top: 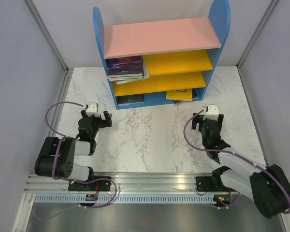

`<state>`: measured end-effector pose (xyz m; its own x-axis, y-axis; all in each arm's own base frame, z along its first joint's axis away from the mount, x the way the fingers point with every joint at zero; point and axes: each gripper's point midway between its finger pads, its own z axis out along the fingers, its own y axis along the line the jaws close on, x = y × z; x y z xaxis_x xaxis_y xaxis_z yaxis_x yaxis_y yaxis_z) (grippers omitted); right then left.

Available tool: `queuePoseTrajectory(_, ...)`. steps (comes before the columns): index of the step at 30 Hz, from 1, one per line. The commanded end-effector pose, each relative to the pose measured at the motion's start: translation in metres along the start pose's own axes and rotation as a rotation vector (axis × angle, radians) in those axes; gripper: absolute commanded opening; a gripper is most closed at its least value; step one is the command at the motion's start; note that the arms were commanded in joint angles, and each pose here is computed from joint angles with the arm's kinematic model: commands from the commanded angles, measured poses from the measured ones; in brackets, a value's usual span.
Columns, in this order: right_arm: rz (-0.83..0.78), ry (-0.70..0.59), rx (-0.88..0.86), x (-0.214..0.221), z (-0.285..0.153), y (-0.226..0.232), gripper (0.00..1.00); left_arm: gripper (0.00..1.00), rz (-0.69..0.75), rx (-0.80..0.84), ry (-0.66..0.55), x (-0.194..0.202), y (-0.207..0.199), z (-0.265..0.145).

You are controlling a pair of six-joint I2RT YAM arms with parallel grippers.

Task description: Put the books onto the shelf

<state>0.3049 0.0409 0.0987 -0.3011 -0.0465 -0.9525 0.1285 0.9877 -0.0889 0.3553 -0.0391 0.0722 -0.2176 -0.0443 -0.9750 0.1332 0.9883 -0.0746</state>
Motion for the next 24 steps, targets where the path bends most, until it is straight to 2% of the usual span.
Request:
queuePoseTrajectory(1,-0.004,-0.182,-0.058,-0.034,0.021,0.002,0.98,1.0,0.074,-0.085,-0.137,-0.037,0.017,0.005)
queuePoseTrajectory(5,0.061,-0.218,0.019,-0.03,0.045,-0.02,0.98,1.0,0.074,-0.085,-0.14,-0.038,0.017,0.005)
queuePoseTrajectory(8,0.001,-0.235,-0.07,-0.026,0.062,-0.009,0.98,1.0,0.074,-0.085,-0.135,-0.038,0.017,0.006)
queuePoseTrajectory(10,0.093,-0.21,-0.022,-0.016,0.068,-0.024,0.98,1.0,0.074,-0.085,-0.135,-0.038,0.017,0.006)
queuePoseTrajectory(11,0.133,-0.243,0.017,-0.016,0.071,-0.039,0.98,1.0,0.073,-0.085,-0.131,-0.036,0.017,0.006)
queuePoseTrajectory(12,0.145,-0.204,0.042,-0.01,0.073,-0.044,0.98,1.0,0.074,-0.085,-0.134,-0.037,0.017,0.006)
queuePoseTrajectory(15,0.116,-0.204,-0.047,-0.012,0.075,-0.028,0.98,1.0,0.075,-0.085,-0.135,-0.038,0.017,0.006)
queuePoseTrajectory(24,0.097,-0.203,-0.053,-0.014,0.075,-0.028,0.98,1.0,0.073,-0.085,-0.131,-0.036,0.017,0.006)
